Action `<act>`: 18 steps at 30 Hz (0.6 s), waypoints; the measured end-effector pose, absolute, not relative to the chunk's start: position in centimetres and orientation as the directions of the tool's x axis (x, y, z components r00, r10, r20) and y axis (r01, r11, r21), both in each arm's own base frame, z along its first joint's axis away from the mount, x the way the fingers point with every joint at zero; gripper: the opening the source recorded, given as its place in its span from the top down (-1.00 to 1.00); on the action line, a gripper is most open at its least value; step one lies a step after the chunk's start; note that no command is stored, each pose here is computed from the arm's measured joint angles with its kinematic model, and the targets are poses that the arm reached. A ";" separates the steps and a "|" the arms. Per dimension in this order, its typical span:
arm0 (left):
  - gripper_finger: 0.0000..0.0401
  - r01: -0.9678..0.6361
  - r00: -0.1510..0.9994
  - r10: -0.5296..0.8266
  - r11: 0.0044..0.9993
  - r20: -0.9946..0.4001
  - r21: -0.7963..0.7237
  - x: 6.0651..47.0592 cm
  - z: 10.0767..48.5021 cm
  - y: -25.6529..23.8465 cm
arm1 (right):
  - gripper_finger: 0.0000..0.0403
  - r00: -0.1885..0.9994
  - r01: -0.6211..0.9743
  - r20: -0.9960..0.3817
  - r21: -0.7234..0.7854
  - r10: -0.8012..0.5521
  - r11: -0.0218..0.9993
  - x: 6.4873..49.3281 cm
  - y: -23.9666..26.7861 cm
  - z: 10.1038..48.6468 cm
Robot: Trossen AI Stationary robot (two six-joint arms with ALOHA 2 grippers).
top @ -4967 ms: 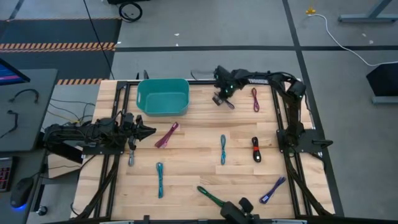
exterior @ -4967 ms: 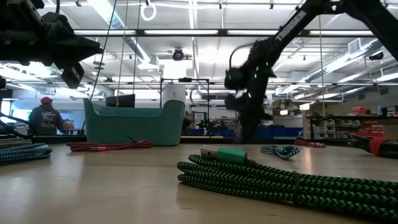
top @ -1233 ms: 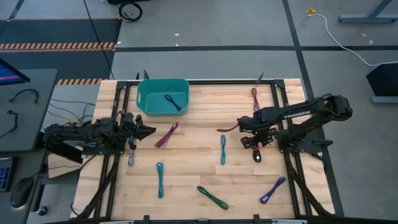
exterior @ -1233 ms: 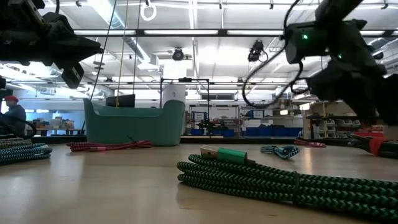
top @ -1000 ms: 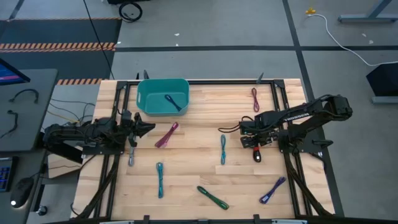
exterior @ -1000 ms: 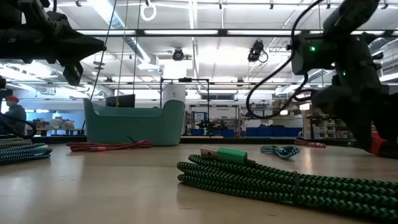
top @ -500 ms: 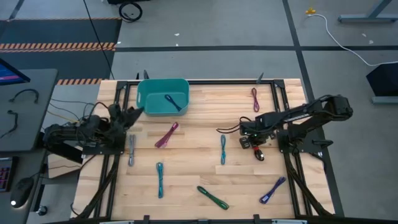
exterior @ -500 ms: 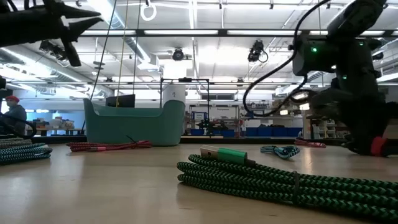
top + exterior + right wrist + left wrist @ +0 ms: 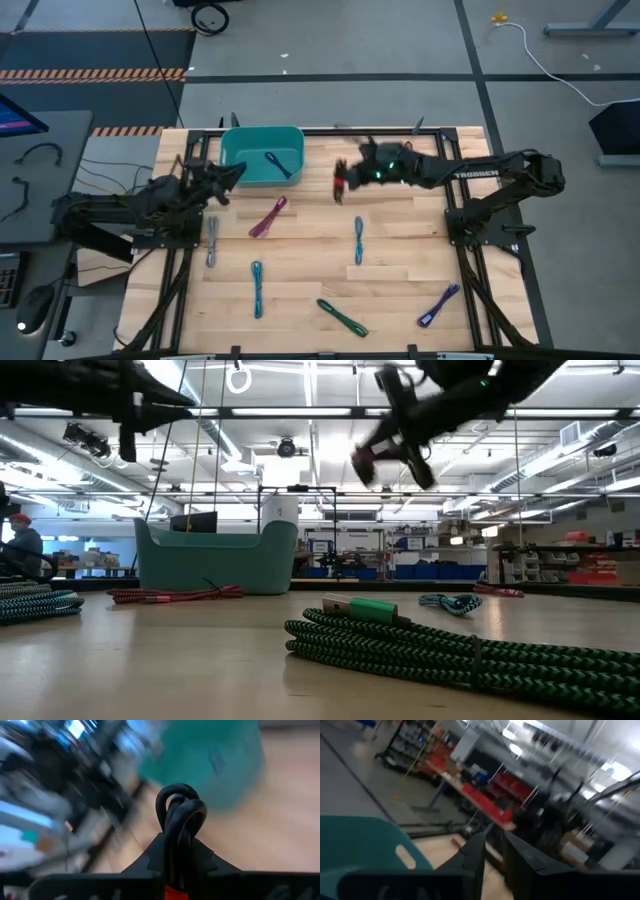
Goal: Pick and place USB-C Cables
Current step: Put the black USB charger cable into the green bin
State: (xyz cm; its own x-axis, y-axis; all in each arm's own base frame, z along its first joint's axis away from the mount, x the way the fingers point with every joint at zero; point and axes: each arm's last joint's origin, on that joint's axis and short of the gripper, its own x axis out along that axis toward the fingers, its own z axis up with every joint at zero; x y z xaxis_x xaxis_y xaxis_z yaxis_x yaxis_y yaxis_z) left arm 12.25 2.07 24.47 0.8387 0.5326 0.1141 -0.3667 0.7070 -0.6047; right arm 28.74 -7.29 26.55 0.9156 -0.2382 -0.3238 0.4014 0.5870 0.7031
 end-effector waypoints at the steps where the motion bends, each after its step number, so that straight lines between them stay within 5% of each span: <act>1: 0.54 -0.368 0.849 0.521 0.709 0.095 -0.602 12.8 24.6 2.2 | 0.81 0.926 0.378 -0.278 0.697 -0.257 0.609 29.1 -7.8 27.5; 11: -0.14 -0.323 0.934 0.352 0.757 -0.062 -0.567 17.1 24.8 3.4 | 0.81 0.980 0.195 -0.130 0.538 -0.148 0.820 37.2 -10.0 31.6; 18: -0.47 -0.331 0.938 0.333 0.766 -0.099 -0.551 18.4 25.1 4.1 | 0.81 0.998 0.036 -0.055 0.512 -0.009 0.858 43.7 -10.7 32.7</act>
State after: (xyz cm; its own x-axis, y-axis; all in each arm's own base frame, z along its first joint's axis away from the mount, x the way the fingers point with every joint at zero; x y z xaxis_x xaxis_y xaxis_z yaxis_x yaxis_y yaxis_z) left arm 18.38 4.14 25.12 0.9376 0.3334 -0.0988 -0.3306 0.7665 -0.5507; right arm 43.67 -10.67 32.73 0.9984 -0.0091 -0.0549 0.0360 0.8582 0.5121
